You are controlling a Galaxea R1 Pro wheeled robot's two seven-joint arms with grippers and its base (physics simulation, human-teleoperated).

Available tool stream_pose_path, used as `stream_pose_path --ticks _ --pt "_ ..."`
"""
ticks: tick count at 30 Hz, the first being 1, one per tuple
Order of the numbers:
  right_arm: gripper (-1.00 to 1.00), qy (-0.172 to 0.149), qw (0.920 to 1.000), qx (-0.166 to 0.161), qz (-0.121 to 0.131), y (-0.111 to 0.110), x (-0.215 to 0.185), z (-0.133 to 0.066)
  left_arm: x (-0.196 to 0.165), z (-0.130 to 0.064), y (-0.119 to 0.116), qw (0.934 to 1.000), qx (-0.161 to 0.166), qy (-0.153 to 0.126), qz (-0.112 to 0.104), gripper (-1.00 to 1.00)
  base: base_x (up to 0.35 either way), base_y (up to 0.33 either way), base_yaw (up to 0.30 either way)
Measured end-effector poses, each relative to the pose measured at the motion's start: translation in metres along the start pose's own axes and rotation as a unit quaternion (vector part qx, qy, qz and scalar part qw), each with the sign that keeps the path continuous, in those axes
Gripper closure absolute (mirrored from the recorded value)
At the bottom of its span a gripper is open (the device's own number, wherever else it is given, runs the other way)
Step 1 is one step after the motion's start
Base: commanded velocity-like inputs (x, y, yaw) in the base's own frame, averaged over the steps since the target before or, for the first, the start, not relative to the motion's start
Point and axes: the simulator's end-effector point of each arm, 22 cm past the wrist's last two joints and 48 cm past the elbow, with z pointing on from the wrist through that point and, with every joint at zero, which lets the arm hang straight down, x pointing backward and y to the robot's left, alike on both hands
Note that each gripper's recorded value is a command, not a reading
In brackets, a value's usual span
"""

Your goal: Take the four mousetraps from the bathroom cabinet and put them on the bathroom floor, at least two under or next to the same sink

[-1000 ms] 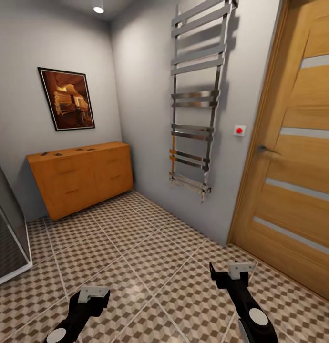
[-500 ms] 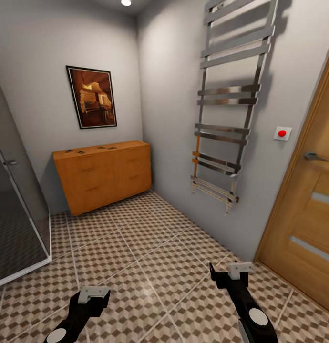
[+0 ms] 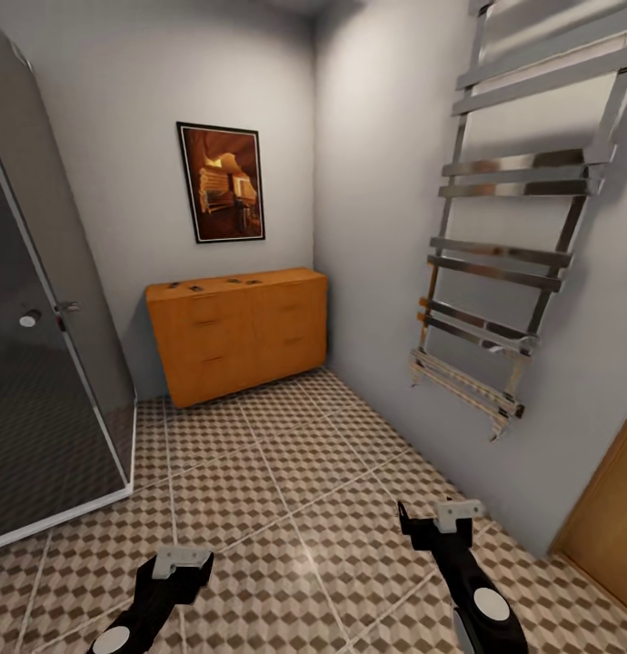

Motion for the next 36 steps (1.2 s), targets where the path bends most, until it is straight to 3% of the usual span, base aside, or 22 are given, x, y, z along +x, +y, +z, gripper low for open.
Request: stream_pose_path --ticks 20,36 --pt "-1.0 0.0 1.0 0.0 -0.001 0.0 0.0 0.0 0.002 0.0 -0.003 1.0 0.002 0.002 -0.002 -1.0 0.318 -0.045 0.283" --pt "-1.0 0.0 1.0 0.0 0.0 0.0 0.0 0.0 0.006 0.001 -0.018 0.9998 0.016 0.005 0.007 -1.0 0.067 -0.187 0.283"
